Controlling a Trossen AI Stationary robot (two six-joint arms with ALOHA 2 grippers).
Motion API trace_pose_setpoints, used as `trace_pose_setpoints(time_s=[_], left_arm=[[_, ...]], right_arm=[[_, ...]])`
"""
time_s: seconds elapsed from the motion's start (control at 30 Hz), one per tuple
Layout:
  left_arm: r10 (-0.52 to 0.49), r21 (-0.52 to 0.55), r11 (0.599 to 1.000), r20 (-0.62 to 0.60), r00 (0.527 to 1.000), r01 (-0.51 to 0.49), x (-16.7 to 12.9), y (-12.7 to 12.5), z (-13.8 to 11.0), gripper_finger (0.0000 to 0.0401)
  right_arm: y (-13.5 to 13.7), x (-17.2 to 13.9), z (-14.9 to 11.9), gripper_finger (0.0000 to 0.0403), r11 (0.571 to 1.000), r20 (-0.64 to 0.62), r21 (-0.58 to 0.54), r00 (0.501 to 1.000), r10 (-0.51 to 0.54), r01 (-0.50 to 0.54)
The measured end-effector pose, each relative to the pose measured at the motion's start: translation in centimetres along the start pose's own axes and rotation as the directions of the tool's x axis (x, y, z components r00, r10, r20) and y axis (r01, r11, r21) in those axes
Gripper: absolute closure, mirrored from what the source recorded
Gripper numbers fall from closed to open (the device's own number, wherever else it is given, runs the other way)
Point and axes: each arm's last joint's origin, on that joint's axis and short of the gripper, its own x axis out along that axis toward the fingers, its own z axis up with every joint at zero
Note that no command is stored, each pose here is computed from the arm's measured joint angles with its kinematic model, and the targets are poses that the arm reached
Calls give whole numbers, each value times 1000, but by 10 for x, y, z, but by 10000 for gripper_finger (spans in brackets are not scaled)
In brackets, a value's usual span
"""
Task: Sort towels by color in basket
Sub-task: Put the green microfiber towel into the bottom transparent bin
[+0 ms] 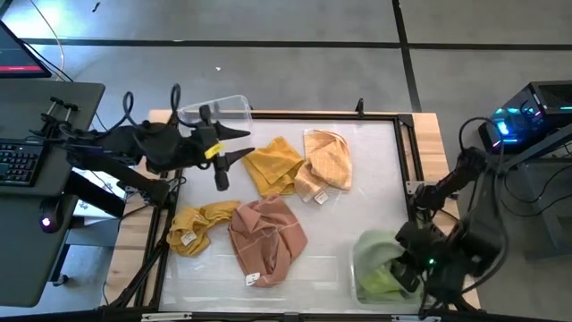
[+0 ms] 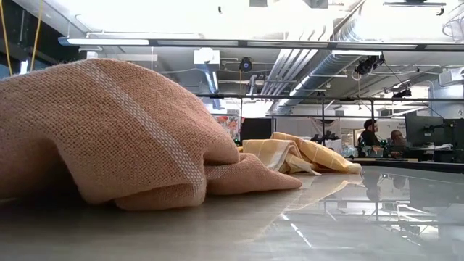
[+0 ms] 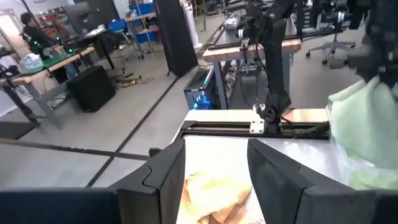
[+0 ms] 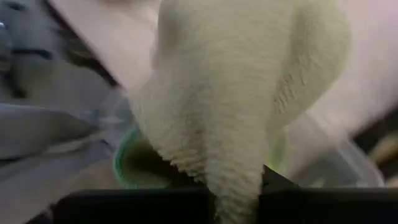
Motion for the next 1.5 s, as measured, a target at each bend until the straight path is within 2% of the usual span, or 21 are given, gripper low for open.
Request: trace_pose_setpoints(time_s=[0.13,0.3,0.4,0.53,0.63,0.77,0.9,0.97,1.1,1.2,1.27,1.4,1.5], left_arm=[[-9,14,1000,-22,1000,10,9,-8,-3,240],[-21,29,999,-43,999,22,18,-15,-5,240],[-21,36,999,-53,998,23,23,-18,-7,240],[-23,45,999,-58,998,25,24,-19,-8,240],[-22,46,999,-58,998,25,25,-20,-8,240],[-24,32,999,-70,997,27,25,-20,-9,240],[-91,-37,996,-125,988,87,23,-23,-15,240],[-118,-67,992,-158,980,108,23,-25,-19,240],[-145,-121,985,-201,969,122,25,-30,-24,240],[-152,-122,984,-210,966,129,27,-32,-25,240],[-151,-127,984,-212,966,126,29,-33,-25,240],[-151,-123,984,-219,964,126,32,-35,-26,240],[-156,-120,984,-221,963,131,32,-36,-27,240]], right_arm=[[0,45,-18,395,999,-122,-24,992,-36,33],[0,96,-34,387,999,-235,-17,971,39,-44],[-2,113,-36,362,999,-275,6,960,51,-52],[-2,111,-35,300,998,-369,64,929,36,-13],[3,92,-32,257,995,-428,84,900,88,-57],[5,62,-27,231,986,-439,156,890,126,-62],[10,38,-23,232,953,-439,301,880,181,-46],[12,34,-22,236,909,-429,417,881,199,-3],[23,45,-14,254,880,-487,470,851,196,66],[24,64,-9,279,871,-398,478,912,99,115],[23,73,-4,299,862,-356,482,934,31,156],[19,90,2,340,842,-268,482,955,-123,244],[20,101,5,359,855,-241,437,952,-189,280]])
